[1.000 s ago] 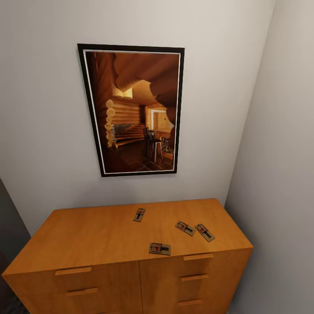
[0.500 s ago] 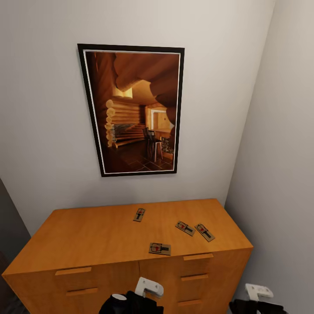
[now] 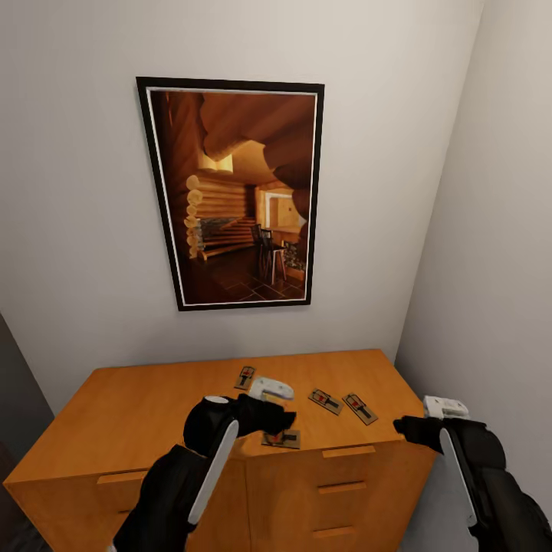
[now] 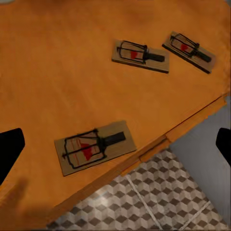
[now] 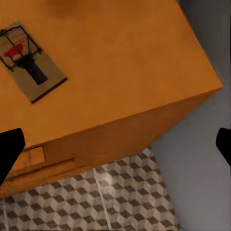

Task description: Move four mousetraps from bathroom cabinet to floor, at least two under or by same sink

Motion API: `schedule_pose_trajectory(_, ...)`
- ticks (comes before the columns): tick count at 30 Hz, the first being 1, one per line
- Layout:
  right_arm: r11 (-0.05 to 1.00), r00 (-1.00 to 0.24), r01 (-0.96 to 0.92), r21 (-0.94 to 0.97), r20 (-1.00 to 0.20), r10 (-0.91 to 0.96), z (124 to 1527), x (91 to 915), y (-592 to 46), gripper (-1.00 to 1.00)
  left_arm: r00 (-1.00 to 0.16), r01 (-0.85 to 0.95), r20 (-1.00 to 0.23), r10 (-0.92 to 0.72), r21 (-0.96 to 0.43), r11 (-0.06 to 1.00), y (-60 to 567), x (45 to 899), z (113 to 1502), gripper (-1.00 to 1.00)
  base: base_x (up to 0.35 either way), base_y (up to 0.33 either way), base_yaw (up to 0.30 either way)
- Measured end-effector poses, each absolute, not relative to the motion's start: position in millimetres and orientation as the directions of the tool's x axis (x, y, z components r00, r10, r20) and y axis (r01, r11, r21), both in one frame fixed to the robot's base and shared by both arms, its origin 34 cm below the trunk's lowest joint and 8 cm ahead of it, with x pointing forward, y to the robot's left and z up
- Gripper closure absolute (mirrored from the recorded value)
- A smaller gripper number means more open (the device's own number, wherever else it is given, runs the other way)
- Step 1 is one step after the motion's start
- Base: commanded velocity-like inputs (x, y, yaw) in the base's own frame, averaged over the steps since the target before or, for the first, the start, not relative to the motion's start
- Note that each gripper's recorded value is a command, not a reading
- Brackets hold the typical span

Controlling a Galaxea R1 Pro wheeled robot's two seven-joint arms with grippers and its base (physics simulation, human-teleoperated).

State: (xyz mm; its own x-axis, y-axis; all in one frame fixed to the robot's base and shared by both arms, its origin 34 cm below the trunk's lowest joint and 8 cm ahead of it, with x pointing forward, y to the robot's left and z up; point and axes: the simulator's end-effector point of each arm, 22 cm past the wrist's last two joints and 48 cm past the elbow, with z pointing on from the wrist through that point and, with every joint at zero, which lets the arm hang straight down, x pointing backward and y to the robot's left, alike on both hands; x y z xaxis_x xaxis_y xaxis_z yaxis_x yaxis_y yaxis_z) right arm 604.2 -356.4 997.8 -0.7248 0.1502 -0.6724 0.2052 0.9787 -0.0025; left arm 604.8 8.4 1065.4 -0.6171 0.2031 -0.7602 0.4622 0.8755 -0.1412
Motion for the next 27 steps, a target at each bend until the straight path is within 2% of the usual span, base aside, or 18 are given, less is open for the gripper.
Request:
schedule_pose_trajectory(5,0.983,-0.658,0.181,0.034,-0.739,0.146,1059.6,674.9,-343.3,-1.00,-0.546,0.503,-0.817,0.185,-0.143,0.852,1.8,673.2,1142.7,-1.00,0.000,0.000,0.000)
schedule_pose_trajectory(9,0.988,-0.641,0.149,0.042,-0.757,0.129,1098.3,721.4,-329.4,-1.00,-0.572,0.462,-0.802,0.174,-0.139,0.876,19.4,726.6,1171.2,-1.00,0.000,0.000,0.000)
schedule_pose_trajectory(15,0.992,-0.700,0.115,0.055,-0.703,0.120,1124.7,775.6,-310.3,-1.00,-0.703,0.350,-0.690,0.173,-0.123,0.928,68.7,784.8,1162.8,-1.00,0.000,0.000,0.000)
schedule_pose_trajectory(22,0.998,-0.801,0.042,0.044,-0.595,0.060,1118.4,792.4,-252.7,-1.00,-0.726,0.257,-0.676,0.123,-0.101,0.961,130.1,816.1,1175.2,-1.00,0.000,0.000,0.000)
schedule_pose_trajectory(27,1.000,-0.807,0.011,-0.015,-0.590,-0.001,1113.6,795.7,-232.1,-1.00,-0.740,0.222,-0.665,0.100,-0.102,0.970,154.5,819.5,1171.7,-1.00,0.000,0.000,0.000)
